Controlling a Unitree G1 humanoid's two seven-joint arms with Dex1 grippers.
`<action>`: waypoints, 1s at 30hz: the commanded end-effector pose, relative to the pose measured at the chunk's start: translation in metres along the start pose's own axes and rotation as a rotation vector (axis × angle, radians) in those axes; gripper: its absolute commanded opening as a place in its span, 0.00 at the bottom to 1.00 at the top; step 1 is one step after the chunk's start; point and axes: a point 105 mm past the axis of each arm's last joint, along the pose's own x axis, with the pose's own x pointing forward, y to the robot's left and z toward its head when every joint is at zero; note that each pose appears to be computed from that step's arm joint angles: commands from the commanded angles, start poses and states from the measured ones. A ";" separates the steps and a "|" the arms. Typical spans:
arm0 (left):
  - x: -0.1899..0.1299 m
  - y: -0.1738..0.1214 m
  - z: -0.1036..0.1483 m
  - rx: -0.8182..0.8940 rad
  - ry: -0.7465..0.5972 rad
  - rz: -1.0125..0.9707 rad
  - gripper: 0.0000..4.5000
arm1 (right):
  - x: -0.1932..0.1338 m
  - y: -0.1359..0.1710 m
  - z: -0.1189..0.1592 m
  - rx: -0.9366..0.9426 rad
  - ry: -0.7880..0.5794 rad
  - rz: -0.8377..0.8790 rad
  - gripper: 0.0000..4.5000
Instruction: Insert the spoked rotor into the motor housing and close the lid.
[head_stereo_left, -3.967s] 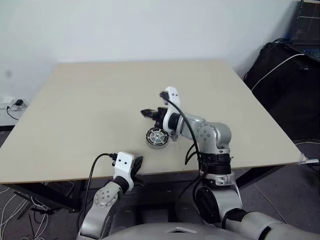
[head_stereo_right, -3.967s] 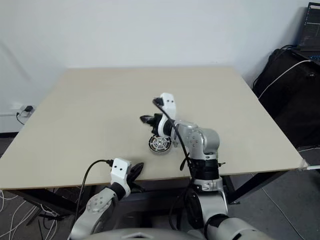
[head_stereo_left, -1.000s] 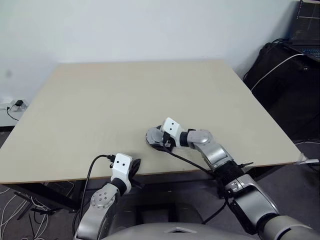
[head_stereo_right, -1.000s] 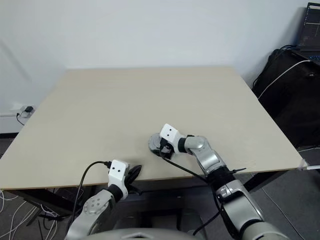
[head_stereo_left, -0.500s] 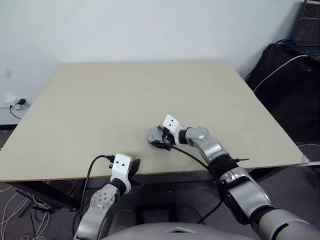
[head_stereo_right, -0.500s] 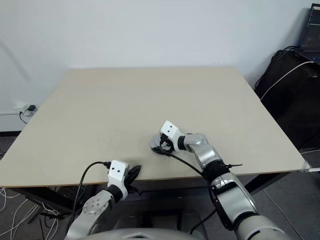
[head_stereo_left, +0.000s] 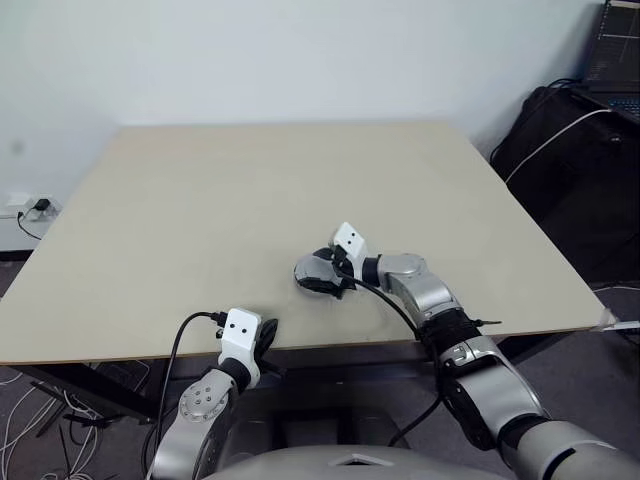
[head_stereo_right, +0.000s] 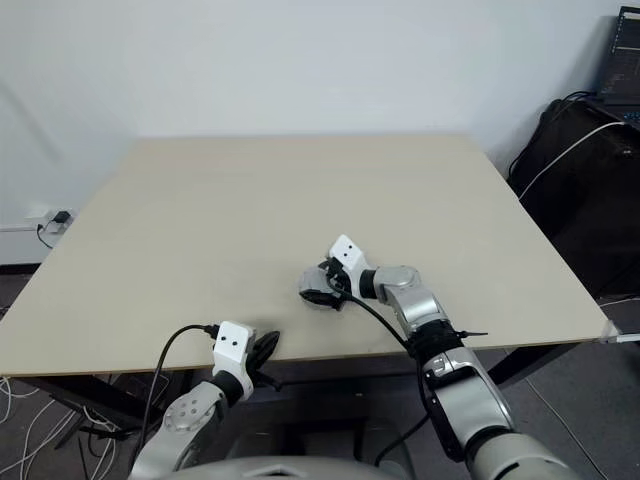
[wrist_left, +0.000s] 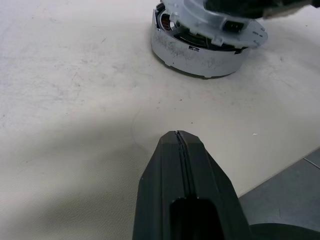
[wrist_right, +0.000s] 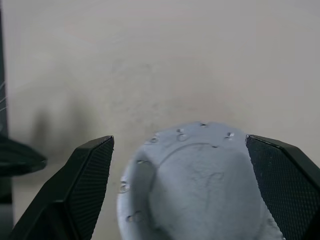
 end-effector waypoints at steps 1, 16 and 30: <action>0.000 -0.002 0.019 0.019 -0.067 -0.002 0.00 | -0.001 -0.010 0.013 -0.043 -0.030 -0.050 0.99; -0.001 0.001 0.019 0.016 -0.071 0.014 0.00 | -0.002 -0.017 -0.013 -0.051 0.075 -0.083 0.91; -0.001 -0.002 0.018 0.014 -0.068 0.003 0.00 | -0.004 -0.016 0.002 0.007 -0.068 -0.128 0.73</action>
